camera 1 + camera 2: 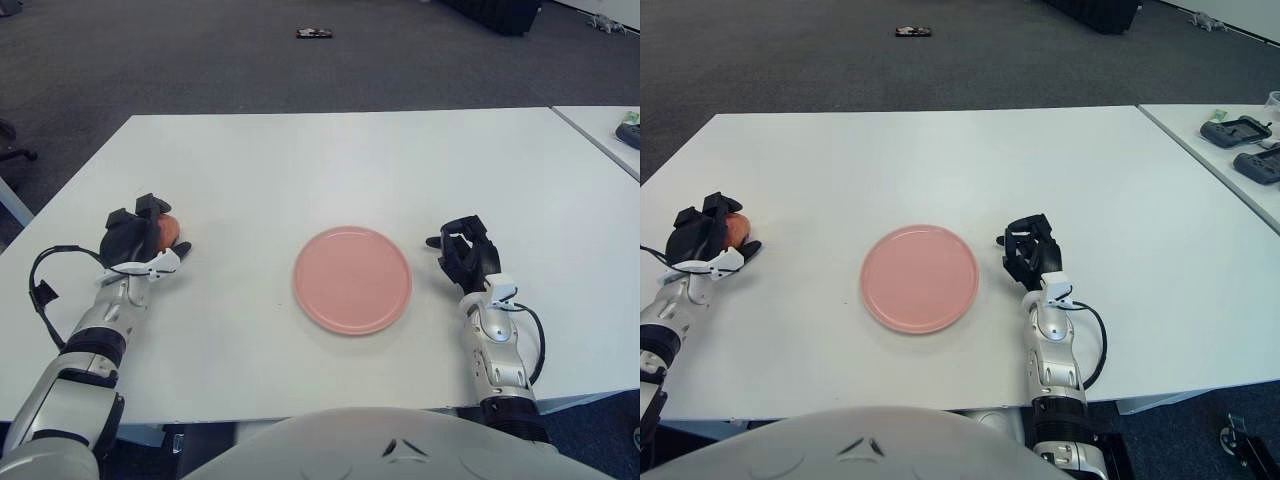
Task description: Put the apple into the plate.
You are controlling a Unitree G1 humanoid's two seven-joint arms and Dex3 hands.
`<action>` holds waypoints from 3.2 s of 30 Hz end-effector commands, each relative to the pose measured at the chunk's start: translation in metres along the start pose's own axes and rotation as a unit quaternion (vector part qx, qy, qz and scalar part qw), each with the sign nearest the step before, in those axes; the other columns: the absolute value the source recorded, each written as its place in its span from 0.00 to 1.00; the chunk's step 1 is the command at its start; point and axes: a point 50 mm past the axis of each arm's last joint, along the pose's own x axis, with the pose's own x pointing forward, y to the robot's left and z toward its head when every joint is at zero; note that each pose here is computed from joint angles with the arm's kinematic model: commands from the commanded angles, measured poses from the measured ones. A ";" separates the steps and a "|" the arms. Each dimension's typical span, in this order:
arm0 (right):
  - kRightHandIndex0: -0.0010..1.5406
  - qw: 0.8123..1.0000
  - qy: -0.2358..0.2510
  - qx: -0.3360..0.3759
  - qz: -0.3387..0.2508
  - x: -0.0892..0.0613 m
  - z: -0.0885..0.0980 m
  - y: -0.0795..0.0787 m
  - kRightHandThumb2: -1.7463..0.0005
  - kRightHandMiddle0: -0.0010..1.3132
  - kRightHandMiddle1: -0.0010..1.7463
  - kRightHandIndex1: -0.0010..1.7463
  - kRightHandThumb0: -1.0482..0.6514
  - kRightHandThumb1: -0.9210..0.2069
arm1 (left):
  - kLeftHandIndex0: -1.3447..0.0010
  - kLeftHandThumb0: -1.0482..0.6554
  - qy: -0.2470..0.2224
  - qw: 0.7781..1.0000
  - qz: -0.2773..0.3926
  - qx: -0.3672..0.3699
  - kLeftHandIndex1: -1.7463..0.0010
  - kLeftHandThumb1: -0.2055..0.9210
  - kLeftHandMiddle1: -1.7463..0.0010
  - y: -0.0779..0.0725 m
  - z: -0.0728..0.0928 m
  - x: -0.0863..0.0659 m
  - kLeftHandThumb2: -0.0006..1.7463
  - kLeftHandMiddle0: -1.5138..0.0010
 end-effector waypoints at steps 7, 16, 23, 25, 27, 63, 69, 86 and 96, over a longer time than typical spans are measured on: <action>0.30 1.000 -0.007 -0.003 -0.003 0.002 0.004 -0.001 0.68 0.16 1.00 0.68 0.41 0.02 | 0.46 0.29 -0.015 1.000 0.000 0.018 0.00 0.33 0.00 -0.004 -0.005 -0.007 0.85 0.39; 0.30 1.000 -0.005 -0.009 -0.003 0.002 0.005 -0.001 0.68 0.16 1.00 0.68 0.41 0.02 | 0.44 0.29 -0.035 0.999 0.023 0.001 0.00 0.31 0.00 -0.002 -0.003 -0.008 0.87 0.26; 0.30 1.000 -0.008 -0.011 -0.002 0.002 0.005 -0.002 0.68 0.16 1.00 0.68 0.41 0.02 | 0.42 0.28 -0.043 0.998 0.036 -0.008 0.00 0.28 0.00 -0.001 -0.002 -0.008 0.89 0.20; 0.30 1.000 -0.010 -0.011 -0.001 0.002 0.006 -0.002 0.67 0.16 1.00 0.68 0.41 0.03 | 0.42 0.28 -0.043 0.998 0.039 -0.009 0.00 0.28 0.00 -0.001 -0.002 -0.008 0.89 0.19; 0.30 1.000 -0.013 -0.011 0.000 0.002 0.006 -0.002 0.67 0.16 1.00 0.68 0.41 0.03 | 0.42 0.29 -0.044 0.998 0.044 -0.007 0.00 0.29 0.00 -0.001 -0.002 -0.009 0.89 0.18; 0.32 1.000 -0.021 -0.010 0.003 0.002 0.007 -0.003 0.69 0.15 1.00 0.67 0.41 0.01 | 0.48 0.31 -0.039 0.997 0.069 0.011 0.00 0.36 0.00 -0.002 -0.004 -0.009 0.84 0.14; 0.33 1.000 -0.013 -0.020 0.001 0.003 0.006 -0.005 0.65 0.17 1.00 0.68 0.41 0.05 | 0.48 0.31 -0.039 0.997 0.070 -0.014 0.00 0.36 0.00 0.000 -0.002 -0.009 0.84 0.14; 0.32 1.000 0.000 -0.003 -0.007 0.004 0.001 -0.008 0.62 0.19 1.00 0.69 0.41 0.09 | 0.57 0.34 -0.060 0.988 0.092 -0.113 0.00 0.49 0.00 0.016 0.018 -0.006 0.73 0.15; 0.32 1.000 0.000 0.000 -0.005 0.004 0.000 -0.009 0.61 0.19 1.00 0.70 0.41 0.10 | 0.57 0.35 -0.123 0.976 0.103 -0.149 0.00 0.50 0.00 0.033 0.039 -0.002 0.73 0.15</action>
